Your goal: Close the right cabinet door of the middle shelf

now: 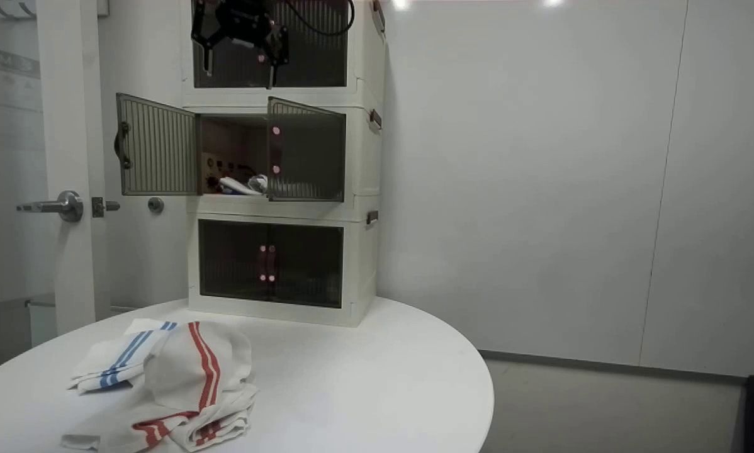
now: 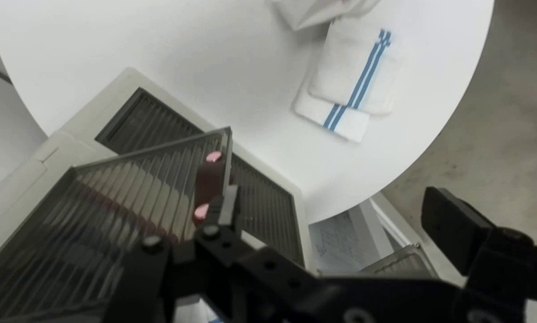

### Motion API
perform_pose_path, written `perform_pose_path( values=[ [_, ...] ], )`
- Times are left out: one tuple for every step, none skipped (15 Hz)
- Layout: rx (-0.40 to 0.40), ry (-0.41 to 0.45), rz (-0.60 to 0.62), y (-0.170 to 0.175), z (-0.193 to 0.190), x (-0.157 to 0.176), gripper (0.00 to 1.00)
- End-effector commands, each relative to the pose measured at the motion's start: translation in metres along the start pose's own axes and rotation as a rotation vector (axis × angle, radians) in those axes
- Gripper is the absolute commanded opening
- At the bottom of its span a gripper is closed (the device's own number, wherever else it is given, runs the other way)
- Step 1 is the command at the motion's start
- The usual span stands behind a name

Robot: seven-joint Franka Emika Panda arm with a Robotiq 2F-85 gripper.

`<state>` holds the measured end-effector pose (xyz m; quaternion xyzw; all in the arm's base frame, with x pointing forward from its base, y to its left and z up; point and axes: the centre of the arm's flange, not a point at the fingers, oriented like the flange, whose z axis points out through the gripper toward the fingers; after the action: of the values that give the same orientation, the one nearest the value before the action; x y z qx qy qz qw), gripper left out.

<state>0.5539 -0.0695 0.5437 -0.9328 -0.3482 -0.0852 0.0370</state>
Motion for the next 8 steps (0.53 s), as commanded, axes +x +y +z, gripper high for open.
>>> perform_pose_path(
  values=[
    [-0.024, -0.116, -0.14, 0.022, -0.033, -0.029, 1.0],
    [-0.088, -0.133, -0.162, 0.028, -0.039, -0.037, 1.0],
    [-0.131, -0.124, -0.18, 0.034, -0.043, -0.042, 1.0],
    [-0.165, -0.095, -0.194, 0.038, -0.045, -0.045, 1.0],
    [-0.212, -0.07, -0.196, 0.042, -0.046, -0.046, 1.0],
    [-0.254, -0.041, -0.201, 0.045, -0.045, -0.045, 1.0],
    [-0.295, -0.02, -0.198, 0.048, -0.04, -0.044, 1.0],
    [-0.319, 0.002, -0.193, 0.05, -0.035, -0.042, 1.0]
  ],
)
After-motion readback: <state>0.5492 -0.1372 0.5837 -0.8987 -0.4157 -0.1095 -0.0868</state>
